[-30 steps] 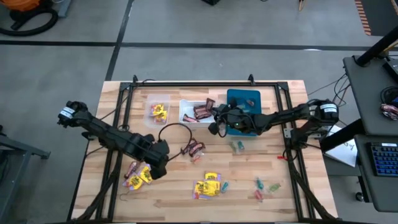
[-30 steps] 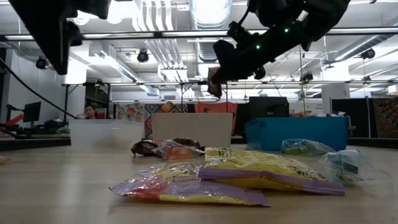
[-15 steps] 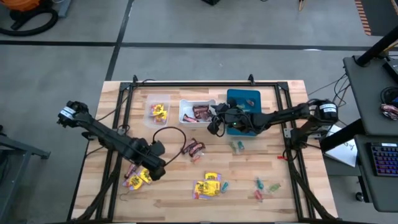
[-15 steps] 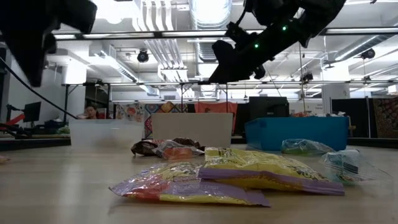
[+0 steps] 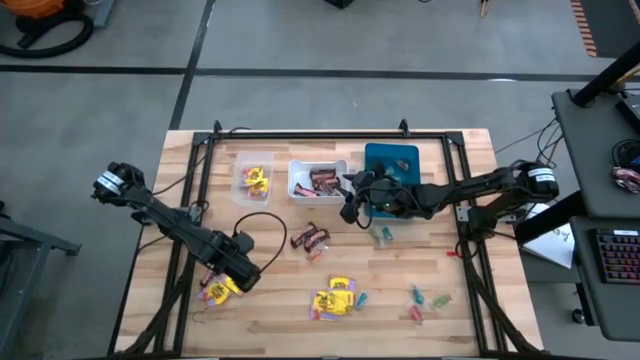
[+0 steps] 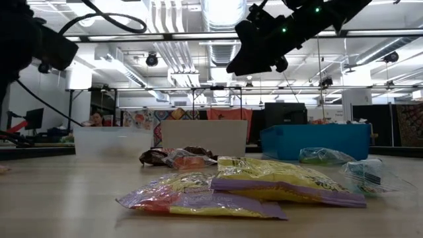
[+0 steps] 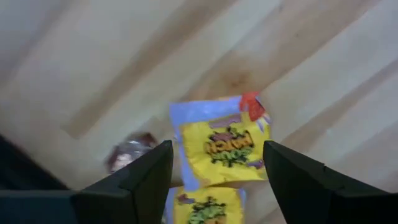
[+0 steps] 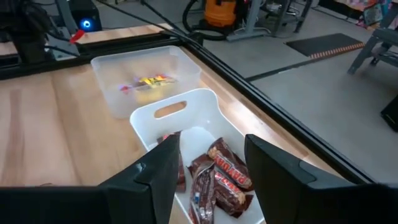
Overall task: Sort candy
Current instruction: Put the yellow candy into the transparent bin
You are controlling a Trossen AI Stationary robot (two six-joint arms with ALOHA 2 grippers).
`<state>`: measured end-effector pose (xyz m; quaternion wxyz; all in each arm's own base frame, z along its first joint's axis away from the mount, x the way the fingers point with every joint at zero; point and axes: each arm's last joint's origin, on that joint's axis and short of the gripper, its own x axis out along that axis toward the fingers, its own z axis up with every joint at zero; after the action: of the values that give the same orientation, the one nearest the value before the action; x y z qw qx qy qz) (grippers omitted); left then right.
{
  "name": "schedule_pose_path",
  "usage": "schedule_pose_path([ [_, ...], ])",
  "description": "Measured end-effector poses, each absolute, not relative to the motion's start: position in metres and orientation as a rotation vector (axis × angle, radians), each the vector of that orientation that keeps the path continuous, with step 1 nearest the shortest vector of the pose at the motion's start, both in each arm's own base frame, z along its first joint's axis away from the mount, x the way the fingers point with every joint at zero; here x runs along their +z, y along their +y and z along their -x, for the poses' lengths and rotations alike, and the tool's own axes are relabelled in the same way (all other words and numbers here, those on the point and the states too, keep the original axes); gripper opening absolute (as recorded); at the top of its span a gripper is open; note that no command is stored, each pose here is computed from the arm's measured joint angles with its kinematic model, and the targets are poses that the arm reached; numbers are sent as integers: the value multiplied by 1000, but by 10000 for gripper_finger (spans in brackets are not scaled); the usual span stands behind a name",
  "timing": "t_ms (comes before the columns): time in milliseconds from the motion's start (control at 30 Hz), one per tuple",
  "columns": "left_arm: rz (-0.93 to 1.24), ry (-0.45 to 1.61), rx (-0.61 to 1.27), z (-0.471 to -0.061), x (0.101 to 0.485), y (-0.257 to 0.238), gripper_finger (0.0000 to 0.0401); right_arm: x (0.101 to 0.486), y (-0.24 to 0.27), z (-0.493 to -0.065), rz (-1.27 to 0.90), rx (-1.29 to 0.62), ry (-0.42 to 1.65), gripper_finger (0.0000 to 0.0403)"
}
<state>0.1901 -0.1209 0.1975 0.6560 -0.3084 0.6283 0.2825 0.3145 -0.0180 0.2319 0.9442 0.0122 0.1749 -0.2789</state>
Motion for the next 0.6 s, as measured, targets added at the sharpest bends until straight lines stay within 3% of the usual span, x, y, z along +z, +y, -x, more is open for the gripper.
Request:
schedule_pose_path([
  [600,781,1350,658,-179,159,-121,231,228,-17,-316,-20,-565,374,171],
])
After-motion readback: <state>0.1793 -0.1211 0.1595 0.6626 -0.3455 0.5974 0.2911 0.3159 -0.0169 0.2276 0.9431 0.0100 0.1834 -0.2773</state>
